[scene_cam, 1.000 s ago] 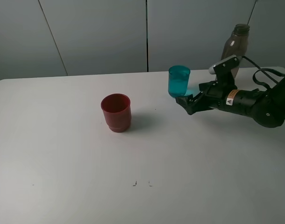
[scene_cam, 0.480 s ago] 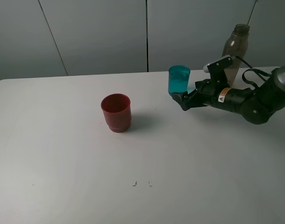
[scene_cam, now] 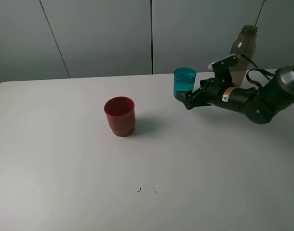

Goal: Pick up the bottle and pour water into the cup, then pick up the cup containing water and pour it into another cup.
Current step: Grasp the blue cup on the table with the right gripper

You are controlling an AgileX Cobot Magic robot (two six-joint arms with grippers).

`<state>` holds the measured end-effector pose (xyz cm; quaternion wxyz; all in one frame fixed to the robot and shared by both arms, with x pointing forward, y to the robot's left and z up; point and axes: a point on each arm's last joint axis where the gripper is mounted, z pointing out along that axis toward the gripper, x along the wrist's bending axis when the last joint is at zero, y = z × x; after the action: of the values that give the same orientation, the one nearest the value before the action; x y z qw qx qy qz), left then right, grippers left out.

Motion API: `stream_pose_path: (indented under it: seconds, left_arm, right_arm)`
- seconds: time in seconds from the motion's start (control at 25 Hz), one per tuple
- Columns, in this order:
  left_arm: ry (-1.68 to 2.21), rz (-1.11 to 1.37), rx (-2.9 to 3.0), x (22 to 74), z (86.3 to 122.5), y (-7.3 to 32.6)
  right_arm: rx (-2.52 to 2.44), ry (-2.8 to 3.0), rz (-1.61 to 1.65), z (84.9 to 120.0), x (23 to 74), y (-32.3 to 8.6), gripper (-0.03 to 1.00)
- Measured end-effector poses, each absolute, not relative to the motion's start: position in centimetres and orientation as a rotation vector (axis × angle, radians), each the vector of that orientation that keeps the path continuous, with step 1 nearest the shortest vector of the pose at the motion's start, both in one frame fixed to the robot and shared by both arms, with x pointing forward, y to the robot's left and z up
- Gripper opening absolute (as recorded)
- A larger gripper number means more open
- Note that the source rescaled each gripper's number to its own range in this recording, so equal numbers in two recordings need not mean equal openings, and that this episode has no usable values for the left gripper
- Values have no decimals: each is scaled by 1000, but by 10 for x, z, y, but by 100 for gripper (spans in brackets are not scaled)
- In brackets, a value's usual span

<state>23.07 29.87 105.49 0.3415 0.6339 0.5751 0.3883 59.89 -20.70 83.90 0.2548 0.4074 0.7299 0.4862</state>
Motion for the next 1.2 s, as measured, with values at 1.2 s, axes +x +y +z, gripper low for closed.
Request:
stream_pose_path:
  seconds: [1.2]
  left_arm:
    - [1497,1012,1649,231,1055,299]
  right_arm:
    - [1112,1959,1329,843,609,-206,100]
